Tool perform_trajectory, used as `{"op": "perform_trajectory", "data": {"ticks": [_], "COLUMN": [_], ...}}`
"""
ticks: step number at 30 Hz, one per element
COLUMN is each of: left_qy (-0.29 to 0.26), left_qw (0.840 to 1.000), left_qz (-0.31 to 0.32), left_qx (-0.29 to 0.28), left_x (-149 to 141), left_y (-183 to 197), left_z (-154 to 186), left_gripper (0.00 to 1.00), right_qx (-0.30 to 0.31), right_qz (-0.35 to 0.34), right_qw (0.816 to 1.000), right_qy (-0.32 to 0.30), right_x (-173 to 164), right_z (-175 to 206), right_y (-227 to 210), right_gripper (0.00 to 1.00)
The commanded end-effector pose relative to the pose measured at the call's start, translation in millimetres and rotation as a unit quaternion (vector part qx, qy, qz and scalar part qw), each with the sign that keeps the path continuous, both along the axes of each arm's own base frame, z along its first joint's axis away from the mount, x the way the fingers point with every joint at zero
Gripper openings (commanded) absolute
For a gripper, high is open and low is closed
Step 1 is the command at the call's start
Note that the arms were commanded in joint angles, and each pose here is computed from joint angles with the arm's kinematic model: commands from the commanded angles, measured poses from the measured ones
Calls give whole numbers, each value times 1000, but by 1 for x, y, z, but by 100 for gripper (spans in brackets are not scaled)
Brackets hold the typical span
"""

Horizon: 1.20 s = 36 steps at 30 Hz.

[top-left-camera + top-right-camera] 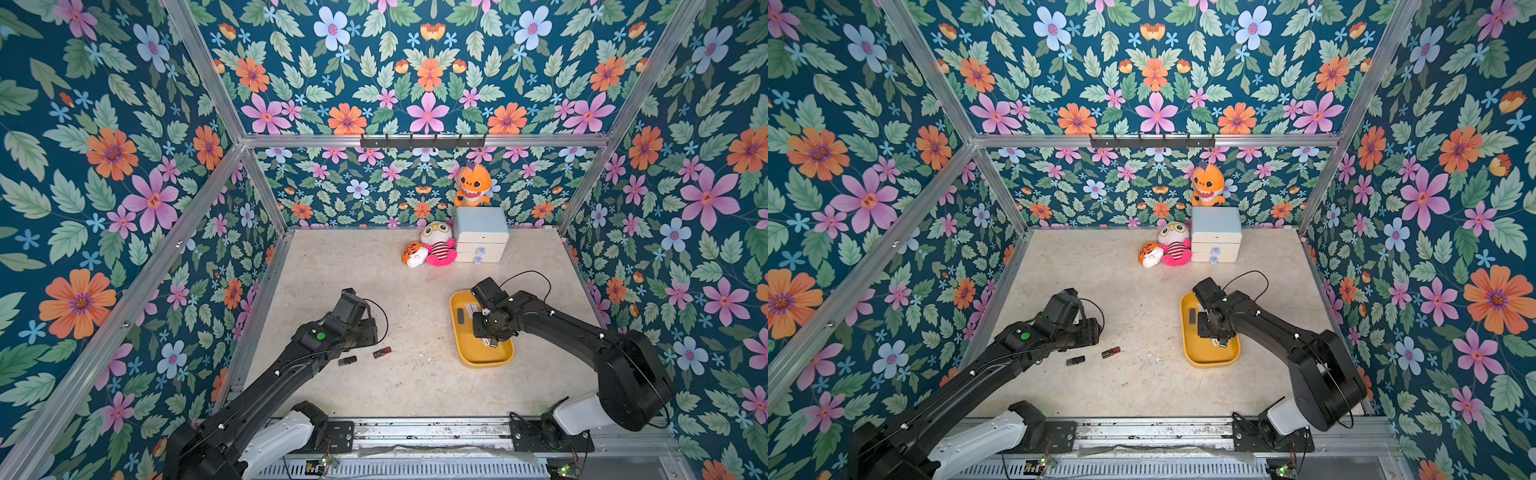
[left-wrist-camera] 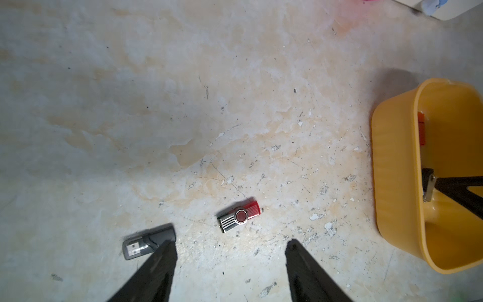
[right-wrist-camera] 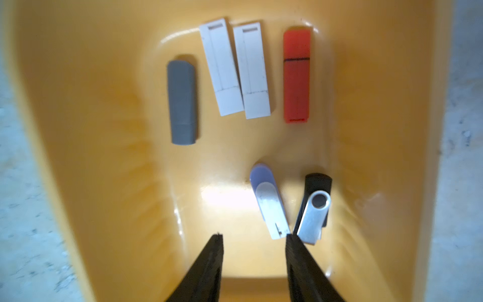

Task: Put the usb flash drive into the storage box
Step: Place the USB flash in the storage box, then pick up the USB flash from the center of the board.

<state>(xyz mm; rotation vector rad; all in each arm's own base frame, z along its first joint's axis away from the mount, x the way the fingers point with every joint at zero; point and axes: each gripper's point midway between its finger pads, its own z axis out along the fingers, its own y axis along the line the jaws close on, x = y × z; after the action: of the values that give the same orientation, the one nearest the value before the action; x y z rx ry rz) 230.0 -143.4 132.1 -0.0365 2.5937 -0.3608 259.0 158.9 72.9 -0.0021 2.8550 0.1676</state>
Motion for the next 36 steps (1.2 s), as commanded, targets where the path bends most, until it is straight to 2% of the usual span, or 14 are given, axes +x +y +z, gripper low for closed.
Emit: {"op": "perform_trajectory", "data": {"ticks": [1, 9, 15, 19, 28, 36], "left_qy": [-8, 29, 71, 103, 120, 126], "left_qw": [1000, 998, 995, 994, 990, 989], "left_qz": [-24, -57, -67, -47, -62, -72], "left_qx": [-6, -2, -7, -10, -33, 8], "left_x": [13, 30, 23, 11, -21, -38], "left_y": [-15, -40, -48, -42, -54, -58], "left_z": [-2, -45, -78, -99, -106, -114], "left_gripper": [71, 69, 68, 67, 66, 66], "right_qx": [22, 66, 60, 60, 58, 59], "right_qz": [12, 14, 10, 8, 11, 12], "right_qw": [1000, 993, 993, 994, 994, 994], "right_qy": [-19, -94, -97, -94, -95, -93], "right_x": [-6, -18, -23, -22, -21, -20], "right_z": [18, 56, 56, 55, 55, 54], "right_y": [1, -8, -15, -14, -13, -12], "right_gripper": [46, 49, 51, 52, 53, 53]}}
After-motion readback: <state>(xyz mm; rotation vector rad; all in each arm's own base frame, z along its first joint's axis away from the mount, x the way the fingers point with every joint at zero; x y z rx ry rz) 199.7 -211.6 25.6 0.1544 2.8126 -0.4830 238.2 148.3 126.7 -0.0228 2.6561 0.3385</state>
